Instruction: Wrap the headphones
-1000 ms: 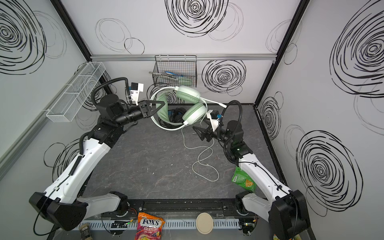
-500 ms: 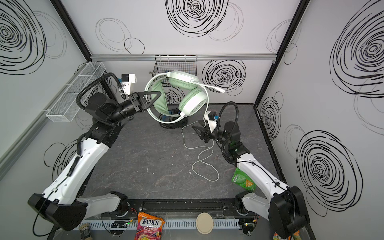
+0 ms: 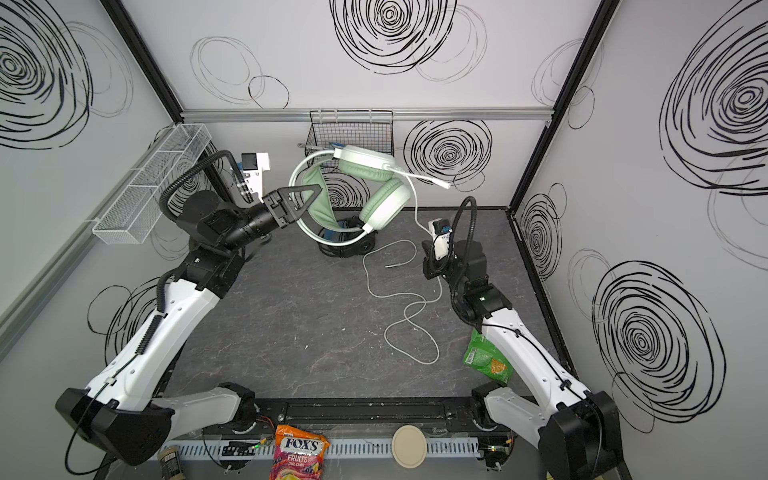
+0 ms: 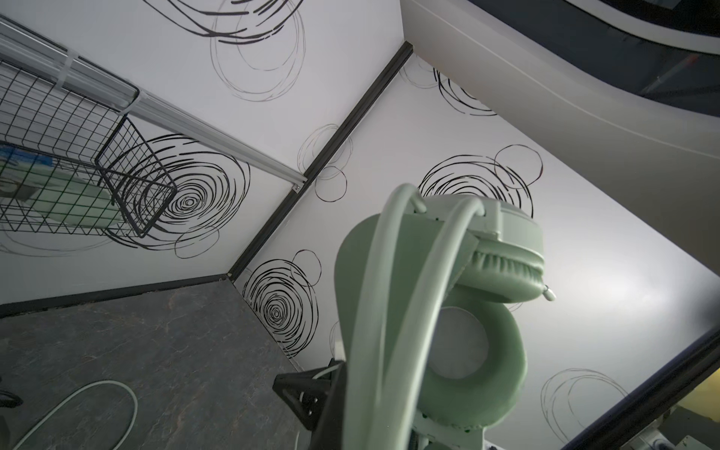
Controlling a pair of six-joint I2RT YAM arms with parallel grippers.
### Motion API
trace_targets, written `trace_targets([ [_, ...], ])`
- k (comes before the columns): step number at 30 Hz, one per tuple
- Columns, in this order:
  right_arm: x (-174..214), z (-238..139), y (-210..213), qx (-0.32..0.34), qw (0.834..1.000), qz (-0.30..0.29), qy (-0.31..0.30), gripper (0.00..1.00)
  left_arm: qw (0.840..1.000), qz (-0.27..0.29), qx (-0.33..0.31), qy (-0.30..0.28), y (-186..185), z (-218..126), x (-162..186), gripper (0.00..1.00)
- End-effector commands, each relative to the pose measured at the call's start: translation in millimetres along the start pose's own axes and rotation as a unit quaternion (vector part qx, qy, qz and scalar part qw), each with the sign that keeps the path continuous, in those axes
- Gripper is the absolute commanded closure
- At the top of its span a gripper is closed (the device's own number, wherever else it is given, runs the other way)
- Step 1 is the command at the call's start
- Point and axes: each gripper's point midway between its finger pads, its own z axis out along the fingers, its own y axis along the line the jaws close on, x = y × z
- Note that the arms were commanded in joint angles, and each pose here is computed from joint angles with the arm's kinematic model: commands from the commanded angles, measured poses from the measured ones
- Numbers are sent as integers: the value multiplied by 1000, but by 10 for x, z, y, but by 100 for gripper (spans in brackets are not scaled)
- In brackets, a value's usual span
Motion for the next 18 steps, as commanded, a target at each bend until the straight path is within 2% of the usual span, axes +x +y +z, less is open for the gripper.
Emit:
trace_targets([
  [1,-87,-106,-475,133,991,-5,29,100,998,56,-29,-22,80,-176,16,100],
  [4,-227,-220,-568,160,987,-16,26,100,993,68,-92,-18,399,-324,71,100],
  [10,-437,-507,-774,207,977,-37,36,100,983,93,-159,-17,834,-457,236,100],
  [14,-572,-607,-938,242,968,-49,42,100,984,129,-120,1,840,-466,459,100],
  [18,-739,-487,-923,229,972,-37,38,100,979,181,-60,77,652,-403,873,100],
])
